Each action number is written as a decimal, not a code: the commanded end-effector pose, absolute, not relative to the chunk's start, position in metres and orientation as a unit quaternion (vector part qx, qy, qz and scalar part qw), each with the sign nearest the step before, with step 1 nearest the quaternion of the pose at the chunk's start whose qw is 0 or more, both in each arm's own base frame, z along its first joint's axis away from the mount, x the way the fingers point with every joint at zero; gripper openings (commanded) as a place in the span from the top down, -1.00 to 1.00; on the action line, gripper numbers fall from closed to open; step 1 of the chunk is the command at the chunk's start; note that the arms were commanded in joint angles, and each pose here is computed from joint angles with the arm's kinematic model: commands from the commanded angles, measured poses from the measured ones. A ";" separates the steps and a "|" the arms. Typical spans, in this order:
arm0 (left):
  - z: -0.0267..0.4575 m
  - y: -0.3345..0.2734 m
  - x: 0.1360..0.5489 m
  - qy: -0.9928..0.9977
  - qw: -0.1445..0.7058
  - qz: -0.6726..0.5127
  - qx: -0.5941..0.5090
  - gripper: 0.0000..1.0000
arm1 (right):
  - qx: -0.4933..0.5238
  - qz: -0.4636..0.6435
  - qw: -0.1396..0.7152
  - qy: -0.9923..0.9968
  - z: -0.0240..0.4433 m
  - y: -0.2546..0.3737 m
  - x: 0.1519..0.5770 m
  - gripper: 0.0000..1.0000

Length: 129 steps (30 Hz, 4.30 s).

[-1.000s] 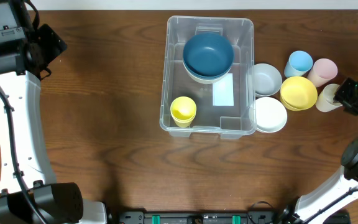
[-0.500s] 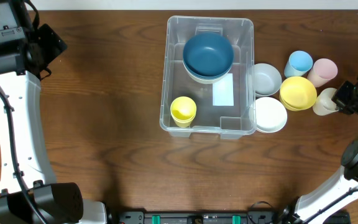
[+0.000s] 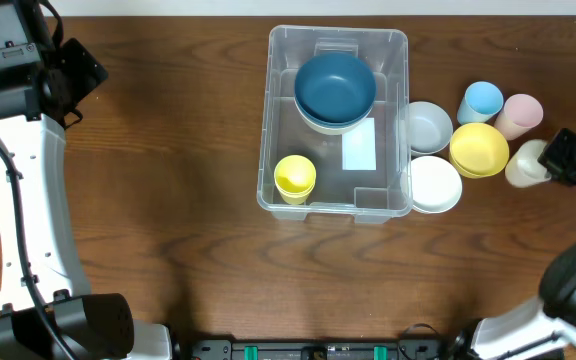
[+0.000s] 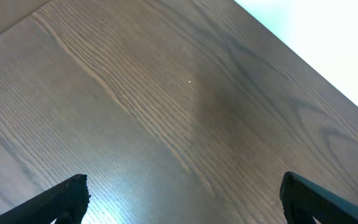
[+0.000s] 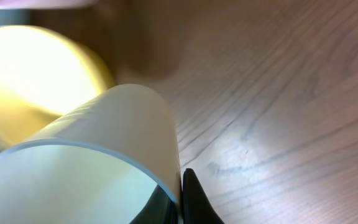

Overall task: Pack container
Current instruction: 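Carry the white cup into the container beside the yellow cups, then lower the white cup into the container with the right gripper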

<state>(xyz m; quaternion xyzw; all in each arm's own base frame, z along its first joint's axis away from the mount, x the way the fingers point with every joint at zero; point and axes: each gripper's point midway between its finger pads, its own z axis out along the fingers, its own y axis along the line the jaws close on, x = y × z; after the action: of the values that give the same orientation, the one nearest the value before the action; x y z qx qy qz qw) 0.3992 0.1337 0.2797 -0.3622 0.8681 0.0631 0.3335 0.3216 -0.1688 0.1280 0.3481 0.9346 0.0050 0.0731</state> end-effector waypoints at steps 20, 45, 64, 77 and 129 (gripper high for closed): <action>0.284 0.137 0.397 0.867 0.337 0.071 -0.359 -0.96 | -0.036 0.053 0.302 0.951 0.276 0.093 0.325 0.98; 0.284 0.137 0.397 0.867 0.337 0.071 -0.359 -0.96 | -0.165 -0.003 0.057 0.985 0.096 0.189 0.327 0.93; 0.284 0.137 0.397 0.867 0.337 0.071 -0.359 -0.96 | -0.172 -0.033 0.001 0.985 0.079 0.174 0.302 0.85; 0.284 0.137 0.397 0.867 0.337 0.071 -0.359 -0.96 | -0.170 -0.029 0.015 0.985 0.071 0.176 0.308 0.85; 0.284 0.137 0.397 0.867 0.337 0.071 -0.359 -0.96 | -0.170 -0.025 -0.008 0.985 0.070 0.174 0.297 0.12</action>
<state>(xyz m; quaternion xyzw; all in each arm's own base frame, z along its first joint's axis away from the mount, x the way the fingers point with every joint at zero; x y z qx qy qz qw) 0.3992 0.1337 0.2797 -0.3624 0.8680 0.0630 0.3335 0.3020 0.1717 0.0746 -0.1695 0.9851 -0.0291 0.0018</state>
